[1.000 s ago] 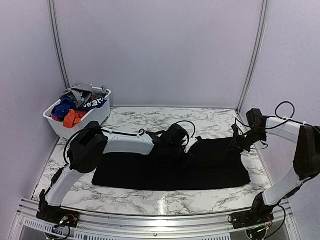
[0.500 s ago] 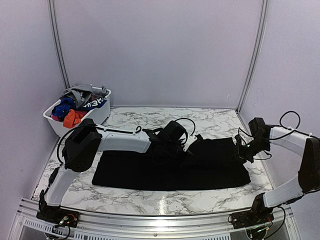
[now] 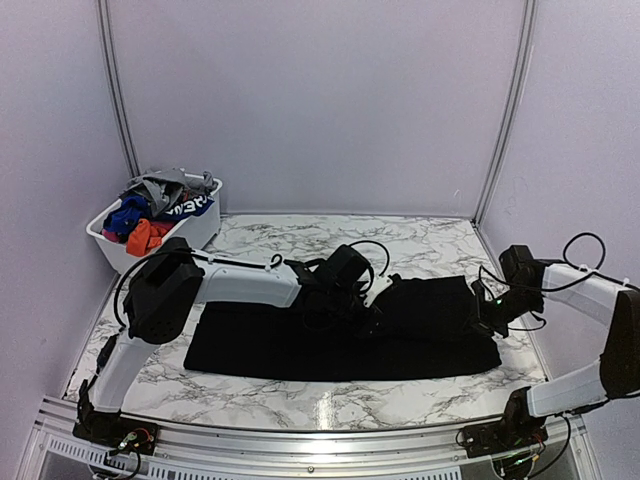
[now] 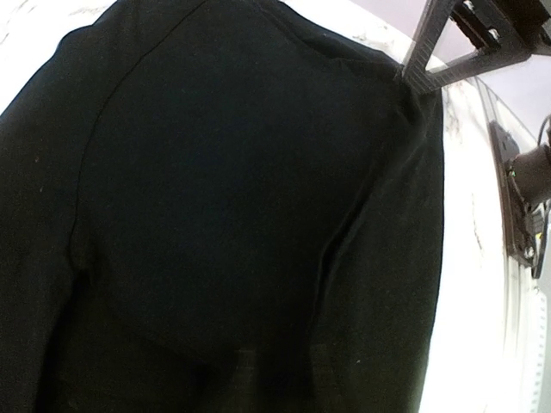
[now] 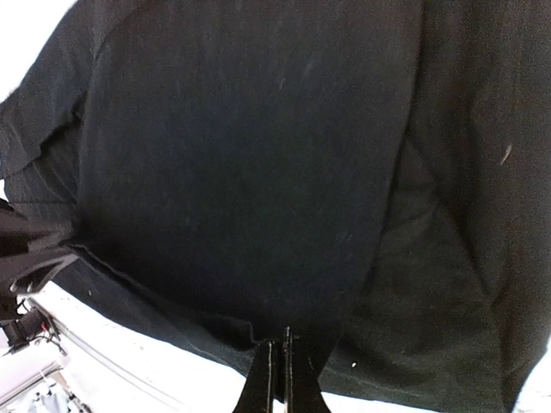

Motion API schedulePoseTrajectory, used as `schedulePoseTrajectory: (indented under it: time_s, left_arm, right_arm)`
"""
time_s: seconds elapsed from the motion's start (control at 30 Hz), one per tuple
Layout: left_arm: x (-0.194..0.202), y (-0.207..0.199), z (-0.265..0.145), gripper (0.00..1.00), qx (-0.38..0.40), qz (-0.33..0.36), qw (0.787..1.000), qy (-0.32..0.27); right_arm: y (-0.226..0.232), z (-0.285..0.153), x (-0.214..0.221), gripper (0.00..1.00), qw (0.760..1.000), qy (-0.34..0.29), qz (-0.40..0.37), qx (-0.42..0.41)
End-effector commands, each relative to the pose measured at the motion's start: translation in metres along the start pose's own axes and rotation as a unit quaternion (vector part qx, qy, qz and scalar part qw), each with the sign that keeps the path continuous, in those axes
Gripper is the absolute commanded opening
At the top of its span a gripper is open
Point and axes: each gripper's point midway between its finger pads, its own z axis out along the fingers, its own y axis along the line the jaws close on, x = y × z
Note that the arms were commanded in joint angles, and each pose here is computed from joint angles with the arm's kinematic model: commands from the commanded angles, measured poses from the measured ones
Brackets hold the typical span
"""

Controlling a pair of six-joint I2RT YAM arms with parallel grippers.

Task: Fold and stack the mixed laundry pile
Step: Adjust the 1/3-folded T-shirt at the center of the board, then rotate the rectangle-folded T-shirt at the center of the board.

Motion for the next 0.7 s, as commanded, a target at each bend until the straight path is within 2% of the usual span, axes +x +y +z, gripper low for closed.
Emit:
schedulePoseTrajectory:
  time_s: [0.0, 0.03, 0.1, 0.2, 0.3, 0.47, 0.67]
  left_arm:
    - [-0.007, 0.003, -0.021, 0.46, -0.021, -0.009, 1.0, 0.0]
    - [-0.01, 0.006, -0.029, 0.53, -0.028, -0.016, 0.999, -0.005]
    - [-0.015, 0.01, -0.053, 0.62, -0.041, -0.028, 0.999, -0.019]
    - [-0.018, 0.023, -0.089, 0.69, -0.069, -0.051, 0.995, -0.044]
    - [-0.008, 0.051, -0.117, 0.69, -0.105, -0.093, 0.989, -0.053]
    - [0.025, 0.116, -0.152, 0.69, -0.18, -0.185, 0.965, -0.049]
    - [0.059, 0.159, -0.157, 0.66, -0.232, -0.246, 0.941, -0.007]
  right_arm:
    - [0.009, 0.005, 0.003, 0.1, 0.999, 0.017, -0.006, -0.029]
    - [0.013, 0.003, -0.001, 0.2, 0.999, 0.015, -0.012, -0.034]
    - [0.024, -0.007, -0.017, 0.34, 0.999, -0.009, -0.026, -0.044]
    - [0.041, -0.021, -0.05, 0.46, 0.996, -0.051, -0.044, -0.065]
    - [0.05, -0.023, -0.08, 0.48, 0.993, -0.076, -0.055, -0.075]
    - [0.052, 0.001, -0.113, 0.48, 0.992, -0.072, -0.054, -0.086]
    - [0.049, 0.036, -0.138, 0.46, 0.994, -0.06, -0.058, -0.064]
